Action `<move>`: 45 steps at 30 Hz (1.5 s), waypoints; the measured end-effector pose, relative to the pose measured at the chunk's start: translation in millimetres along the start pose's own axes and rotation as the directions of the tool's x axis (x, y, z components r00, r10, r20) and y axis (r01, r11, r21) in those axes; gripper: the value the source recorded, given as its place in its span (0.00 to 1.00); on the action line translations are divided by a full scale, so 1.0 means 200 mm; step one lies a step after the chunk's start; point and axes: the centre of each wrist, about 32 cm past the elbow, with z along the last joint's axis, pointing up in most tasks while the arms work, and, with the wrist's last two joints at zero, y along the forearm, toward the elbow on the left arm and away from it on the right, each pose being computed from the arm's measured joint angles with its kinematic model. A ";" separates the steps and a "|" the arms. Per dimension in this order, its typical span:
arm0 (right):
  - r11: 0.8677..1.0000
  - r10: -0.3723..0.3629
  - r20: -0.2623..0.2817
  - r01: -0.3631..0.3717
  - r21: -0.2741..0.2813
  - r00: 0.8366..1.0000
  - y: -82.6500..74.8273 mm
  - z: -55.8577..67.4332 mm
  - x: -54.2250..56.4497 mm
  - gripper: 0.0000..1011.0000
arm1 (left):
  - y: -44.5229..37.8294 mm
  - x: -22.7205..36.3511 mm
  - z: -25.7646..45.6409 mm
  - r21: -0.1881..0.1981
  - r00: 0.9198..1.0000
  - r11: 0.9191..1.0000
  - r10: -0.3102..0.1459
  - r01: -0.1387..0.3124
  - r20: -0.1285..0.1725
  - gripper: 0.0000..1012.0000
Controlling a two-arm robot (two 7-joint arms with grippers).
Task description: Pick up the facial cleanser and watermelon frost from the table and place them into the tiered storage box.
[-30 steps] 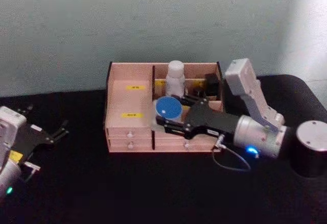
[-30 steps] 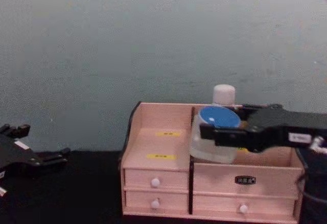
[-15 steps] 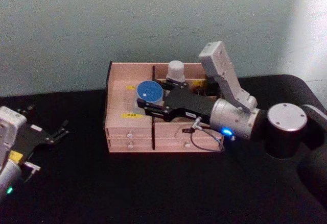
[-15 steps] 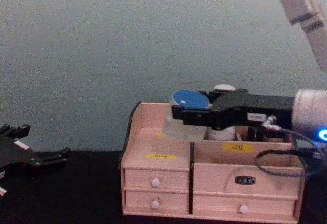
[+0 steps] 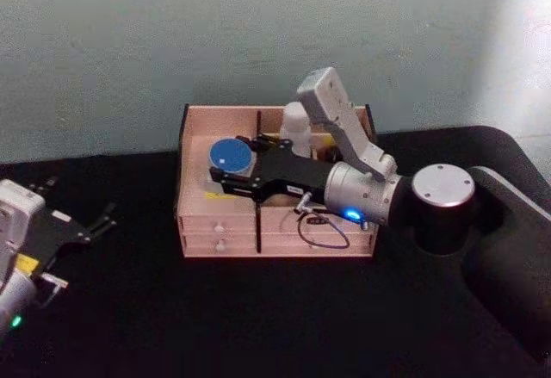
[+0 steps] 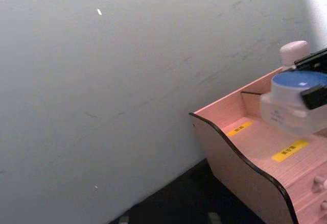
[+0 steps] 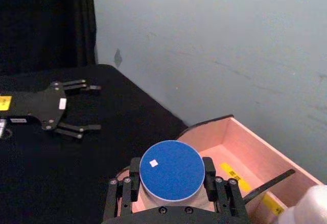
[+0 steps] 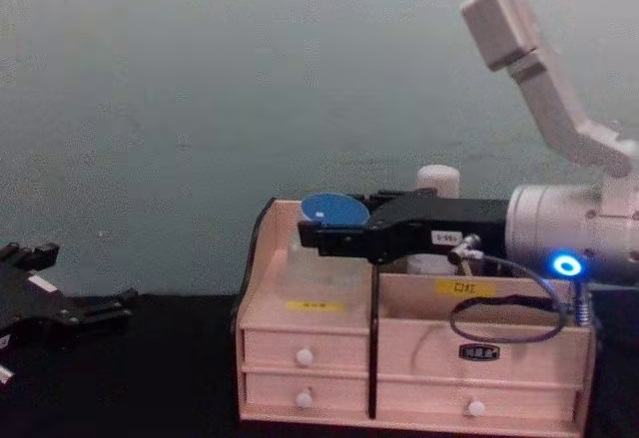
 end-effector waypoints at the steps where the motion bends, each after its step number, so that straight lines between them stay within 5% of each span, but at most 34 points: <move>1: 1.000 0.000 -0.003 0.000 -0.003 1.000 0.01 0.00 0.00 0.71 | 0.000 0.000 0.000 0.000 1.000 1.000 0.000 0.000 0.000 0.99; 17: 0.999 -0.011 -0.062 0.009 -0.046 0.998 0.14 -0.03 0.04 0.71 | 0.000 0.000 0.000 0.000 1.000 1.000 0.000 0.000 0.000 0.99; 45: 0.998 -0.023 -0.074 0.019 -0.056 0.997 0.16 -0.04 0.06 0.71 | 0.000 0.000 0.000 0.000 1.000 1.000 0.000 0.000 0.000 0.99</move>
